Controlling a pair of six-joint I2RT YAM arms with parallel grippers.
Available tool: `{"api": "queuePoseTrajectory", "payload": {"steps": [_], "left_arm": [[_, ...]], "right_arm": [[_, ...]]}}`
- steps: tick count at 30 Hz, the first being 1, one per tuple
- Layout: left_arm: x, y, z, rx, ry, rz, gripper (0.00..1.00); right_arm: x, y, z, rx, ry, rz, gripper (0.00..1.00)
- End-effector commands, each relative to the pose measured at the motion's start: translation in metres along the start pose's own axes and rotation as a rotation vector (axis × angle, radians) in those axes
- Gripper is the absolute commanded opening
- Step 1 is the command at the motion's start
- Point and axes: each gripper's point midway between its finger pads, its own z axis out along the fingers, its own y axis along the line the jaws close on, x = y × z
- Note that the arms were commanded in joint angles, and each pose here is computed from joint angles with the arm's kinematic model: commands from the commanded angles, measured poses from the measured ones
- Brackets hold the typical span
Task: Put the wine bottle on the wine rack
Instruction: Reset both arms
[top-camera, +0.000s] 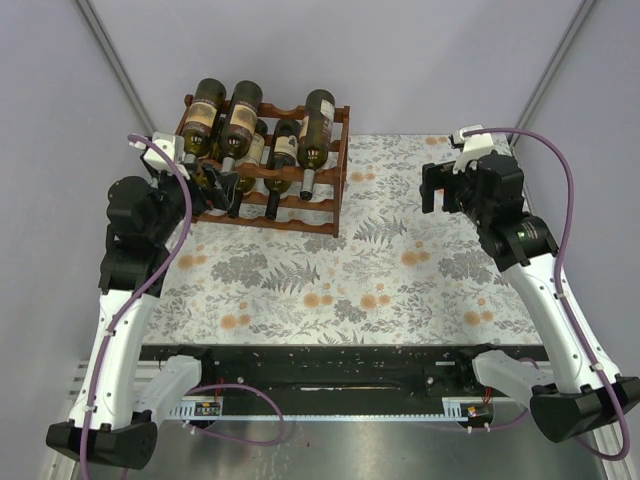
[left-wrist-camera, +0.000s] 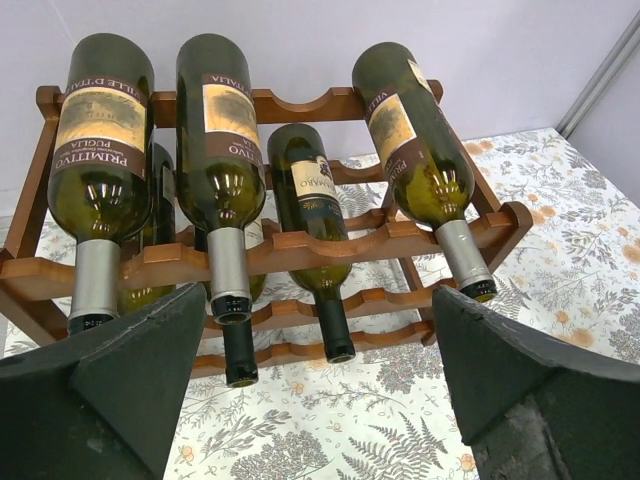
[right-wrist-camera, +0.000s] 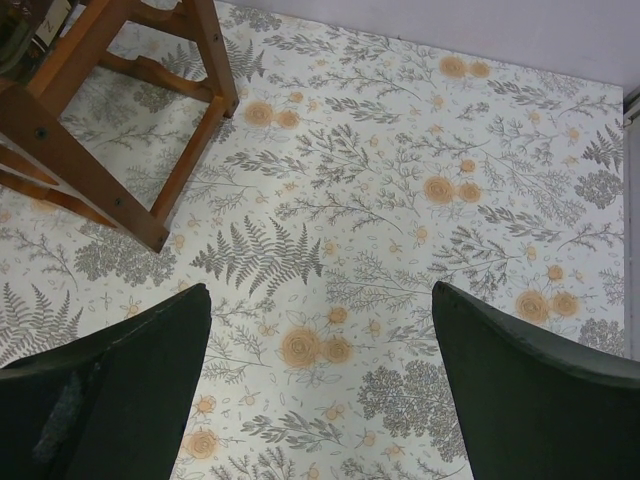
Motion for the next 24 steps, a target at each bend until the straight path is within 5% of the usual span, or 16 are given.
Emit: {"api": "queuePoseTrajectory", "payload": {"steps": [1,24], "left_arm": [[-0.0204,0.0005,-0.0018,-0.007,-0.071,0.036,0.99],[-0.0132,0.0091,0.0068,-0.036,-0.064,0.049,0.99]], "right_arm": [[-0.0221,-0.009,0.0003,0.045,-0.067,-0.003,0.99],[-0.0234,-0.0124,0.002,0.063,-0.068,-0.015,0.99]]}}
